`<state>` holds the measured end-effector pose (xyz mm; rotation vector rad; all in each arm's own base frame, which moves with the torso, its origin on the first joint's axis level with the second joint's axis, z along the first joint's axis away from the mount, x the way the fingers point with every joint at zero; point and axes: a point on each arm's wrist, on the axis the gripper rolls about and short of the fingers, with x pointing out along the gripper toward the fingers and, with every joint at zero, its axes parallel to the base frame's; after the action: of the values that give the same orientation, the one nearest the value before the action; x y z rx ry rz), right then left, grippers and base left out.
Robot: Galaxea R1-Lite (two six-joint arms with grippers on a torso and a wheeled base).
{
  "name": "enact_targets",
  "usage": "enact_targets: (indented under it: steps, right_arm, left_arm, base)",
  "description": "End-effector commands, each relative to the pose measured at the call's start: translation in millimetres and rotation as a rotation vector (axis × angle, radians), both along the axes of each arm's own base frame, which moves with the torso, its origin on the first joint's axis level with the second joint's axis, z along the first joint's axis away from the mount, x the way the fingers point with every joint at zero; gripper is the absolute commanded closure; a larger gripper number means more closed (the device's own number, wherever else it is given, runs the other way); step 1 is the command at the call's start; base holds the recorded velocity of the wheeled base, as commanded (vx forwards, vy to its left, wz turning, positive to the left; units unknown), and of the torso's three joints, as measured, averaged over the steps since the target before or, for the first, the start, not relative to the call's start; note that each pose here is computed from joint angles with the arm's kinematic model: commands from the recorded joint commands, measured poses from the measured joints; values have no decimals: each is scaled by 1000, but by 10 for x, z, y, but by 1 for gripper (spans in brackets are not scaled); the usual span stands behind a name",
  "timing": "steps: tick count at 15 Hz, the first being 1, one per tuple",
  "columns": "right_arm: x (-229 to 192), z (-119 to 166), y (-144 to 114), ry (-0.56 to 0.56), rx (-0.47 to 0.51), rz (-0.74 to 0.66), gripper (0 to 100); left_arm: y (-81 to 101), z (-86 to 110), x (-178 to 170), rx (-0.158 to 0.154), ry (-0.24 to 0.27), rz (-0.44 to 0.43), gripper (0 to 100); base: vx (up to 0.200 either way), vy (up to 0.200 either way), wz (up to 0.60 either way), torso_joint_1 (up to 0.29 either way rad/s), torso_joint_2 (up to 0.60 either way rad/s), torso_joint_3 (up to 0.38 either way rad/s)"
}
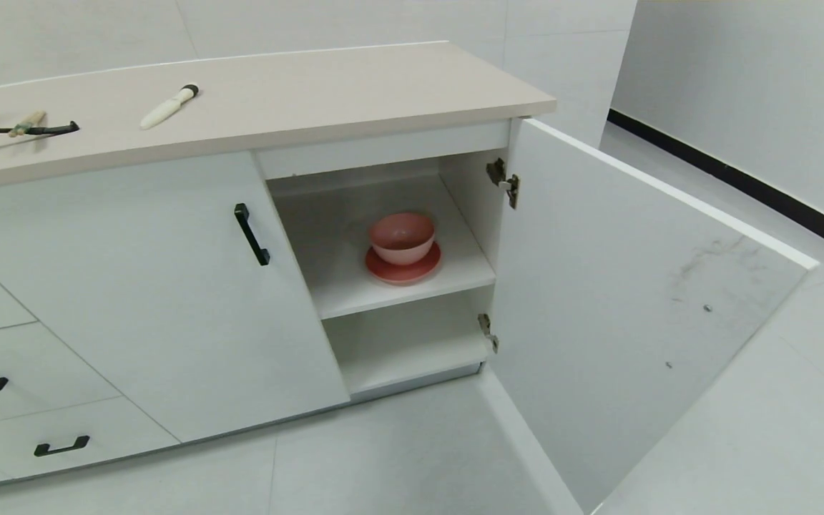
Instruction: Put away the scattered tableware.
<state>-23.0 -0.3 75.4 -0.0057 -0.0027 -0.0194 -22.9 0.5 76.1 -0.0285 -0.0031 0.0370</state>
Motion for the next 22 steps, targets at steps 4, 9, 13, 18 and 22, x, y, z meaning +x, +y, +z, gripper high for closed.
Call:
enact_targets:
  steps: [4,9,13,18,22]
  right_arm:
    - [2,1,0,3,-2,-2,0]
    - [2,1,0,3,-2,-2,0]
    - [2,1,0,3,1,-2,0]
    - [2,1,0,3,0,-2,0]
    - [2,1,1,3,-5,1,0]
  left_arm:
    - [0,-2,-1,5,1,0,0]
    - [0,-2,-1,2,1,0,0]
    - [2,-1,-1,2,0,7,0]
    - [2,-1,-1,2,0,7,0]
    - [2,-2,-1,2,1,7,0]
  base:
    - [-150,-50,0,0,2,2]
    - [0,-200,0,1,1,1]
    - [0,-200,0,0,1,1]
    - [0,-120,0,1,0,3]
    - [0,0,450,3,1,2]
